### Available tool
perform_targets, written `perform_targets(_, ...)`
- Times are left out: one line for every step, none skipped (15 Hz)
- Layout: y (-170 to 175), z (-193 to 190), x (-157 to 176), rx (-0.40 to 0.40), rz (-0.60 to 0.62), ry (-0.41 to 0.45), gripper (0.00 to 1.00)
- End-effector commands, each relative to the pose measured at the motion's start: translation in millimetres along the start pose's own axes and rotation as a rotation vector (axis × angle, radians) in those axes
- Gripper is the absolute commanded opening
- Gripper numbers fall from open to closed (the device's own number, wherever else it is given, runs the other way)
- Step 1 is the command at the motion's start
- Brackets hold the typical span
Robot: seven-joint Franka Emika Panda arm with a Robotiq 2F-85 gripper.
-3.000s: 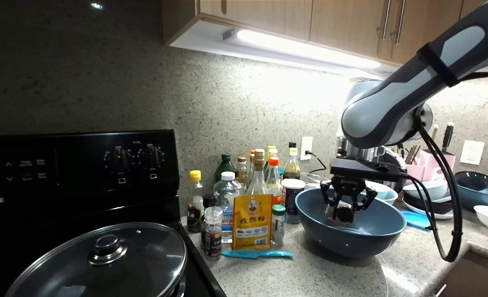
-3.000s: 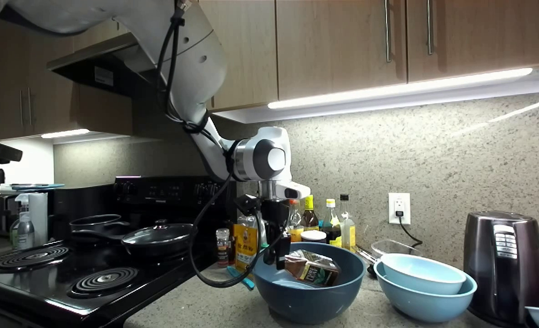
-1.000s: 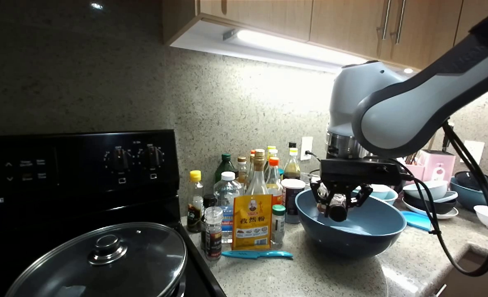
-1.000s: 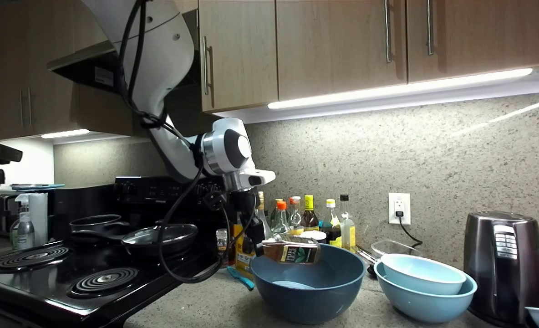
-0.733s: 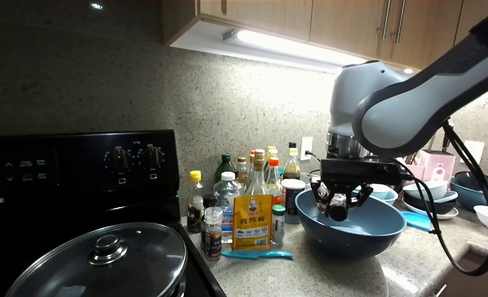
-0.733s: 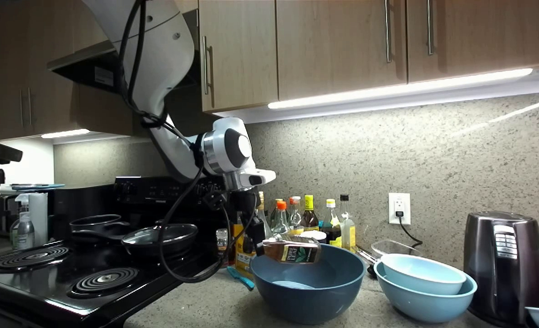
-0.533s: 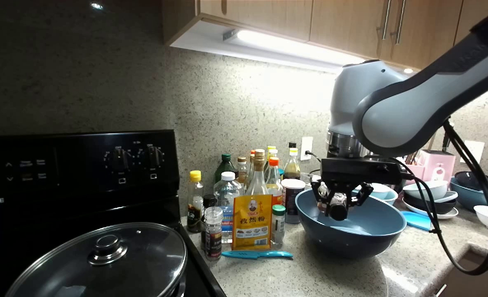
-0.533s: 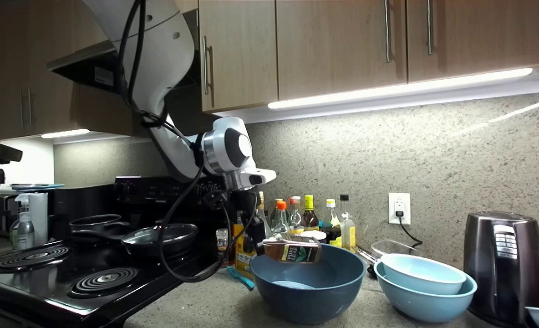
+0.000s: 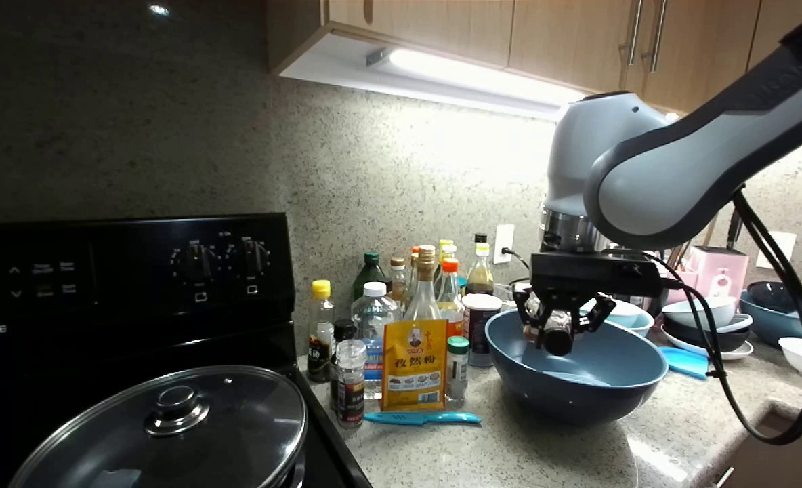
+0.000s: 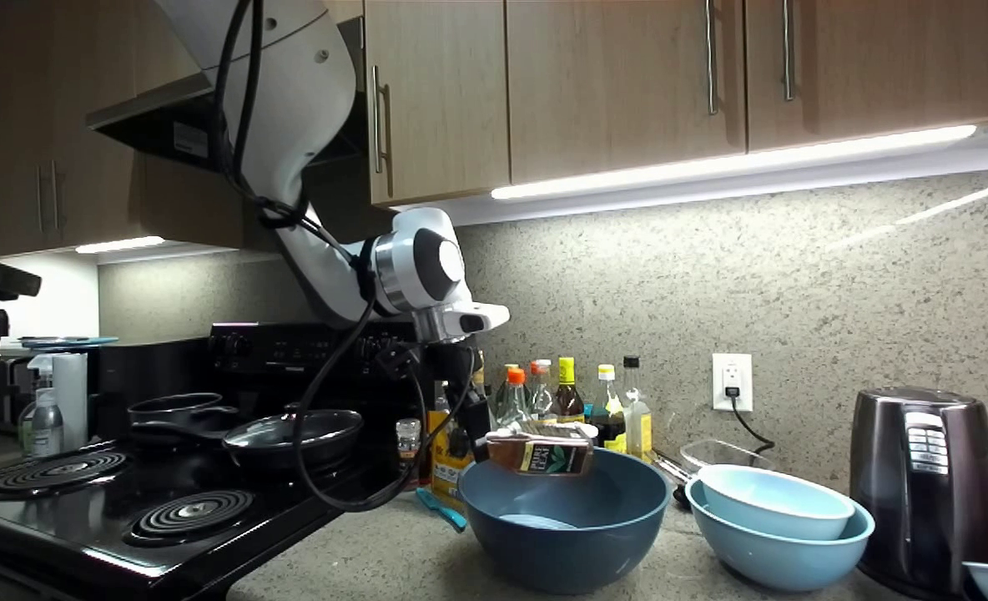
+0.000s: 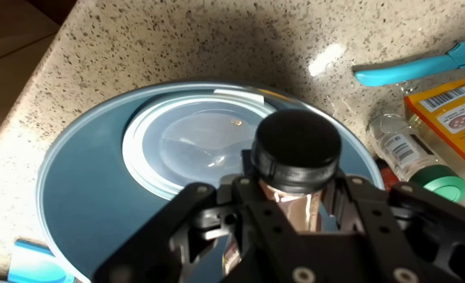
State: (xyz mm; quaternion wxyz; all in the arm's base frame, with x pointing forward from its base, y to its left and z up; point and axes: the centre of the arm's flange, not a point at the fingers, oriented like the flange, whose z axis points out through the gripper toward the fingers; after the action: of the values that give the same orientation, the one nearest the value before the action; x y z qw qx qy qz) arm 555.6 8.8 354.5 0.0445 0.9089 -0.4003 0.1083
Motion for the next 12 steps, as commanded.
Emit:
perform_targets(16,-25,-1,0.044,0.031,0.04,0.15)
perform_targets(18,-27,0,0.046,0.037,0.042,0.15)
perform_targets(19,-30,1,0.048,0.038,0.047,0.15)
perform_targets(5,-10,5,0.013,0.013,0.012,0.4)
perform_targets(7,-13,5,0.016,0.015,0.015,0.4)
perform_targets(8,-15,5,0.018,0.017,0.016,0.4)
perform_targets(9,-16,6,0.018,0.018,0.017,0.4)
perform_targets(9,-16,6,0.019,0.018,0.017,0.4)
perform_targets(9,-16,6,0.018,0.018,0.017,0.4)
perform_targets(9,-16,6,0.018,0.018,0.017,0.4)
perform_targets(9,-16,5,0.018,0.018,0.017,0.4)
perform_targets(9,-16,5,0.018,0.018,0.017,0.15)
